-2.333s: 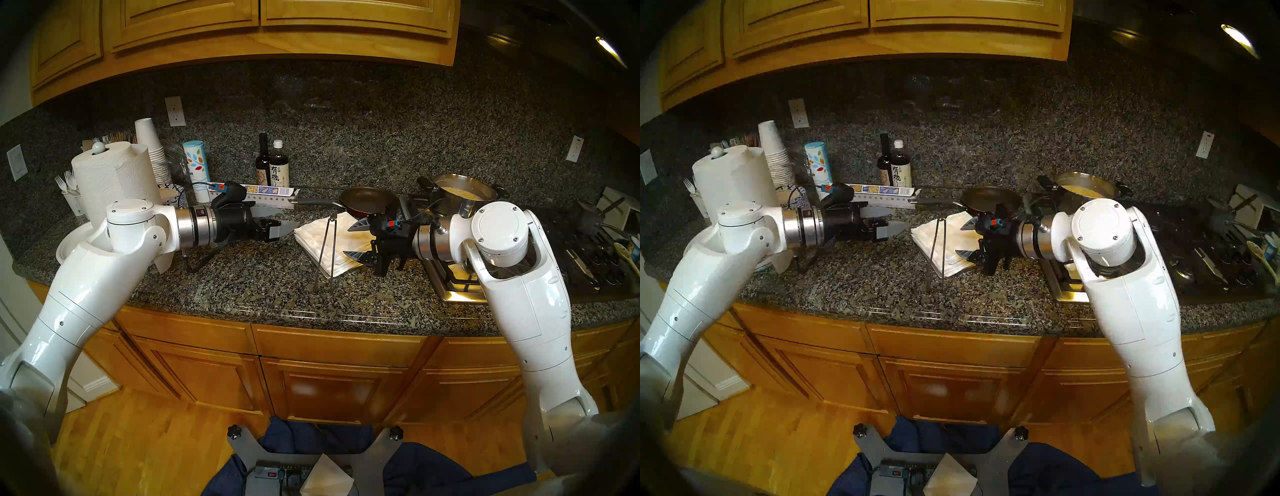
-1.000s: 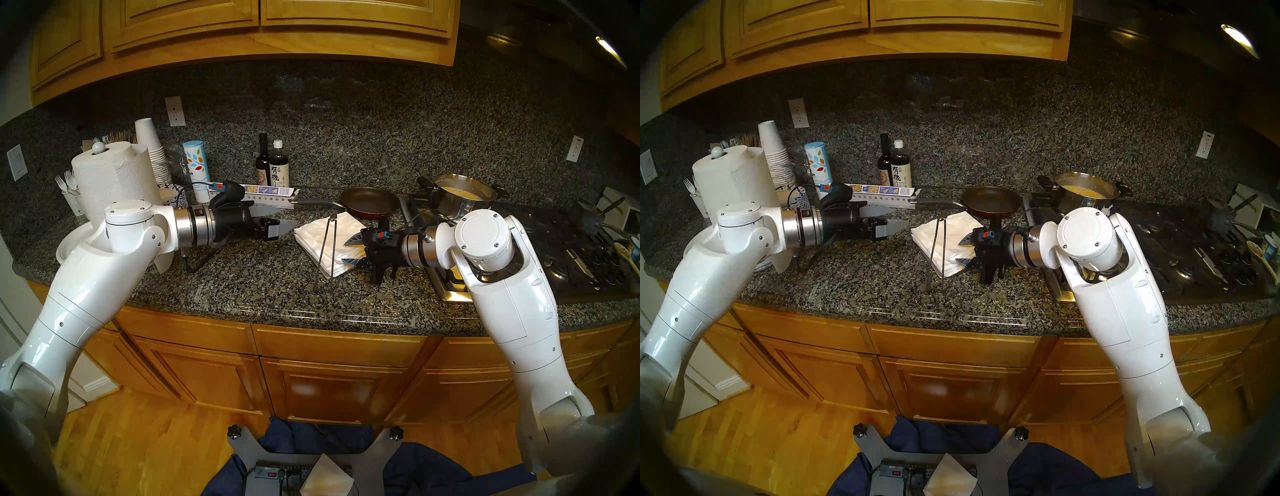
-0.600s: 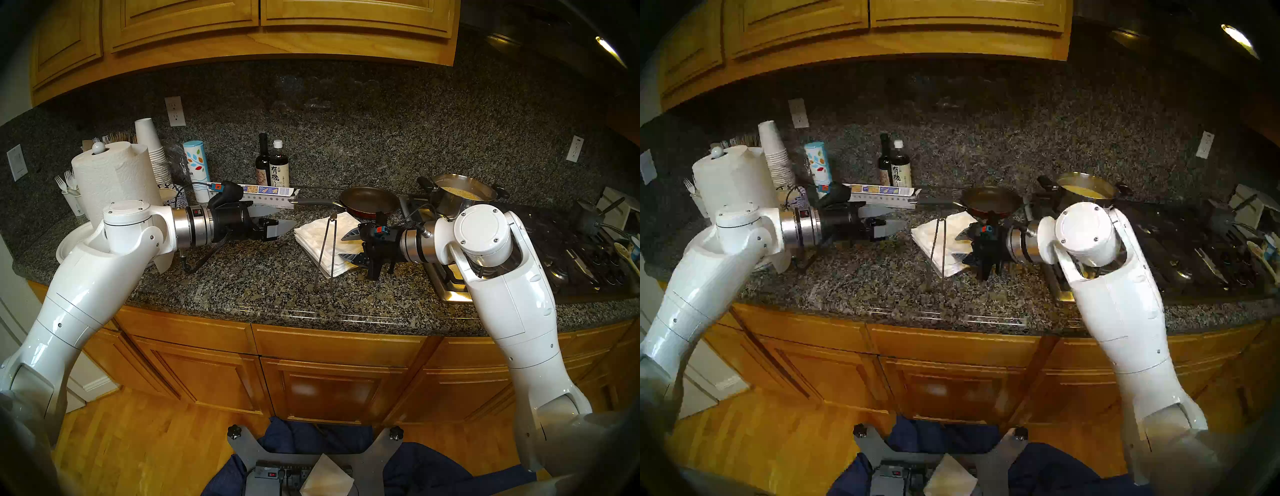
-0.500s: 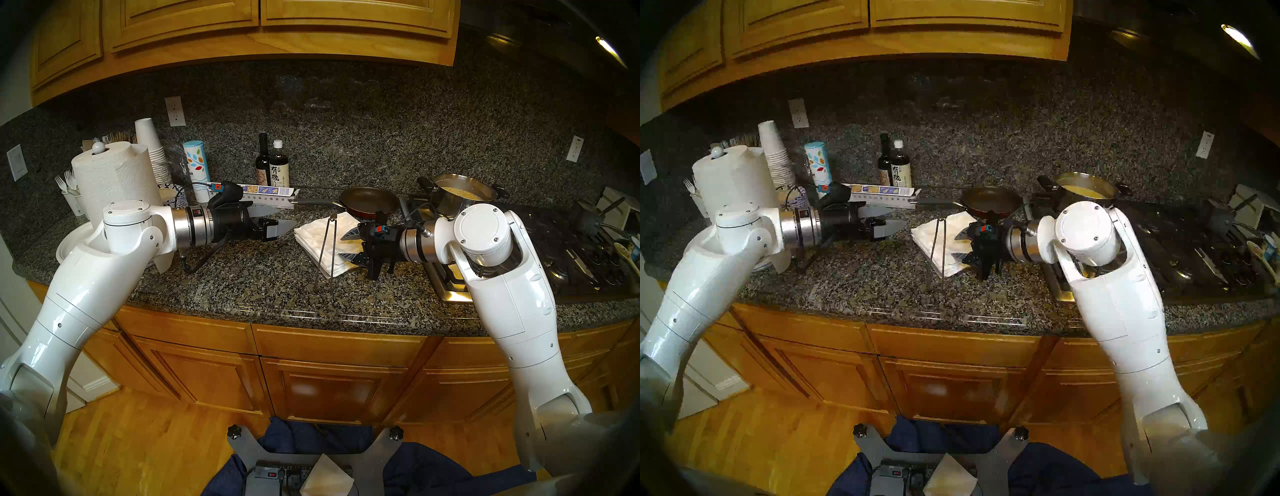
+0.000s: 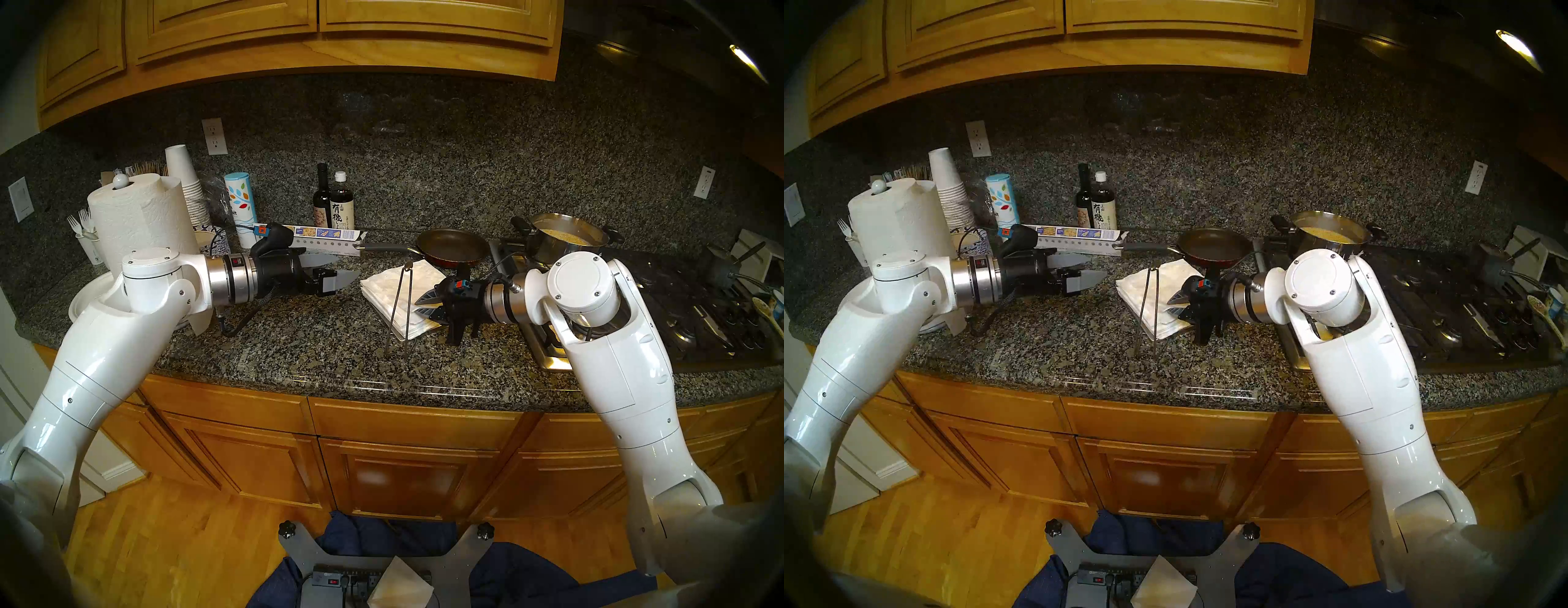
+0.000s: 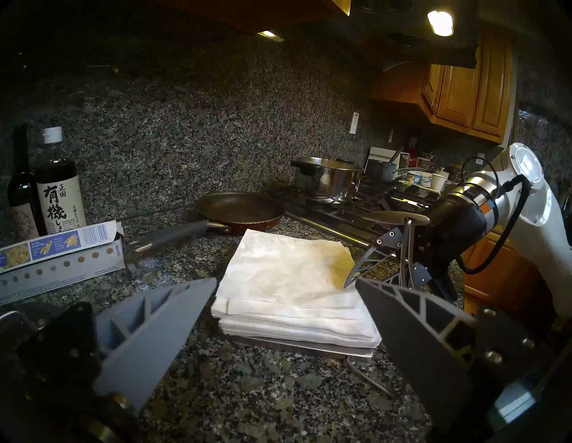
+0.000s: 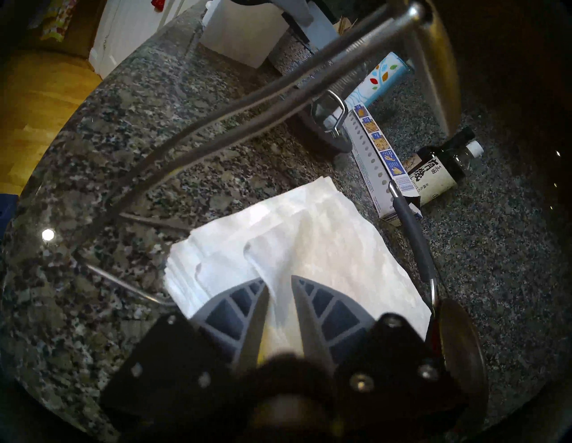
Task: Take napkin out of napkin holder
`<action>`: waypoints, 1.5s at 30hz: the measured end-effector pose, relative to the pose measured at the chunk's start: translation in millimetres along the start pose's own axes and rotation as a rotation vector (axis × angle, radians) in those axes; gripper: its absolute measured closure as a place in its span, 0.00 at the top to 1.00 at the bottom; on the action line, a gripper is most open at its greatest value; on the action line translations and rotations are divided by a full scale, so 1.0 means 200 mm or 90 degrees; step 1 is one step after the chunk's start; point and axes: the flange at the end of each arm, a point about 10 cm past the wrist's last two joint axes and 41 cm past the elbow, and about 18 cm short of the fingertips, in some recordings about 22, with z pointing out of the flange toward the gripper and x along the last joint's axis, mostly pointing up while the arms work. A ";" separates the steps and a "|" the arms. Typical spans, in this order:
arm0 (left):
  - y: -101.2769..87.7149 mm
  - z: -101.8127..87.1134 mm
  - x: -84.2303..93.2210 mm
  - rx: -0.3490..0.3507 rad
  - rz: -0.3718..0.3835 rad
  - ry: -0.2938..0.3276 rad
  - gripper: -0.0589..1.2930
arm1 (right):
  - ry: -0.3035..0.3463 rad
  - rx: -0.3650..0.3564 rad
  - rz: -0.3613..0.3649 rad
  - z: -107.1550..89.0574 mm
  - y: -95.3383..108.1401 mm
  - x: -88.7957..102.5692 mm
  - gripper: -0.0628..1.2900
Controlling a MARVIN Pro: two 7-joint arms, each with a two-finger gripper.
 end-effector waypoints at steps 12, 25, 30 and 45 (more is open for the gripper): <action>0.00 0.01 -0.01 -0.003 -0.007 0.002 0.96 | 0.001 -0.069 -0.014 -0.16 0.12 0.03 0.02; 0.01 0.06 -0.04 -0.016 -0.016 0.005 0.96 | -0.045 -0.170 -0.012 -0.54 0.24 -0.03 0.02; 0.01 0.08 -0.04 -0.019 -0.017 0.003 0.96 | -0.071 -0.177 0.000 -0.64 0.21 -0.09 0.02; -0.01 0.13 -0.07 -0.028 -0.021 -0.006 0.96 | -0.155 -0.184 0.054 -0.88 0.05 -0.33 0.02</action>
